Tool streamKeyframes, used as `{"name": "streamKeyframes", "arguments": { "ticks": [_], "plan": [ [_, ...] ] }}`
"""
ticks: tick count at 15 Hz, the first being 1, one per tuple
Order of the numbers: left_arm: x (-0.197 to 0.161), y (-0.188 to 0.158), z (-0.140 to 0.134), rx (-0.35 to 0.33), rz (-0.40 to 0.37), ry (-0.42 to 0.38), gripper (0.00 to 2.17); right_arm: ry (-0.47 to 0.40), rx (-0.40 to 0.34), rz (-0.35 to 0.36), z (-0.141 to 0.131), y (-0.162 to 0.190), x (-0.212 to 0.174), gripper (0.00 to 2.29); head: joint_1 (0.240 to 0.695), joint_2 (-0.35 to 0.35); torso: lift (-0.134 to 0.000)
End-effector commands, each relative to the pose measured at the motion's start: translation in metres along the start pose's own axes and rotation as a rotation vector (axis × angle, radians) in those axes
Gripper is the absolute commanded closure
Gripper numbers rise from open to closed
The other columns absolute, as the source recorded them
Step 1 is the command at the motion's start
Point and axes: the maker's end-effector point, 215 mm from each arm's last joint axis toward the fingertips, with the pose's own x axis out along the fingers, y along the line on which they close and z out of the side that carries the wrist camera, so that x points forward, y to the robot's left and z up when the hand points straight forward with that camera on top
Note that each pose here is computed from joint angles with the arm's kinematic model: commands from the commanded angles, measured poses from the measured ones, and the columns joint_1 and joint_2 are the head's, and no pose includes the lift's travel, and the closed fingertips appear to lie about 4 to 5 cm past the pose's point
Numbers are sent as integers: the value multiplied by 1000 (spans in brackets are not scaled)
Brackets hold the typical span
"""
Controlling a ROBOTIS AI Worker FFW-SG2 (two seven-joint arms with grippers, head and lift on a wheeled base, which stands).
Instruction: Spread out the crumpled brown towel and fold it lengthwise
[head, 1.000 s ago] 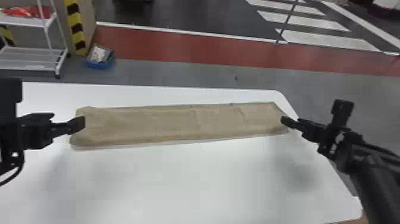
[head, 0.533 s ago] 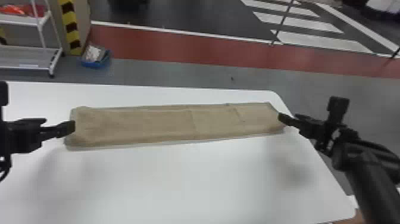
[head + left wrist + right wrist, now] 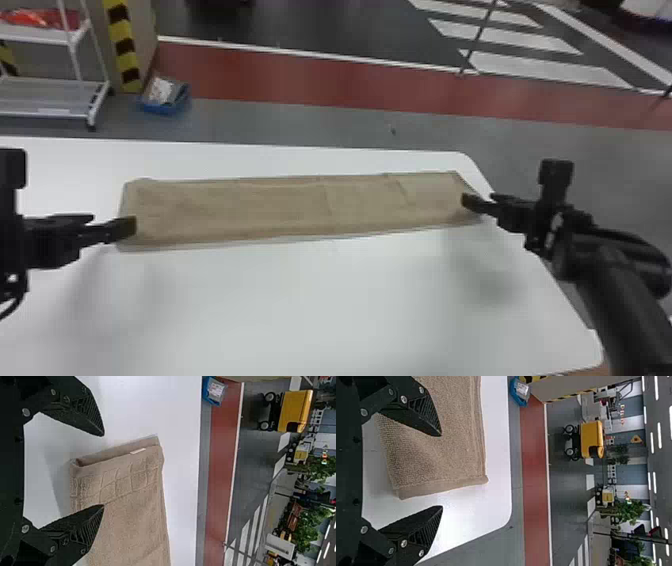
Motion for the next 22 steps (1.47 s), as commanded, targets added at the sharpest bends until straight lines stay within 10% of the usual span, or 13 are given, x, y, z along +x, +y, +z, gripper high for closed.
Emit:
{"name": "streamKeyframes", "arguments": {
  "ticks": [1, 11, 16, 22],
  "plan": [
    [5, -4, -7, -6, -6, 15, 461, 21, -22, -5, -6, -1, 1, 286, 695, -266, -123],
    [8, -7, -33, 27, 9, 107, 603, 82, -23, -8, -23, -6, -1, 407, 695, -280, -123],
    [1, -8, -42, 6, 0, 139, 1551, 70, -8, 56, -19, 5, -3, 1477, 695, -281, -123],
    [-23, 2, -46, -11, 20, 154, 1625, 118, 55, 130, -38, 26, -16, 1541, 695, -271, -123]
  ]
}}
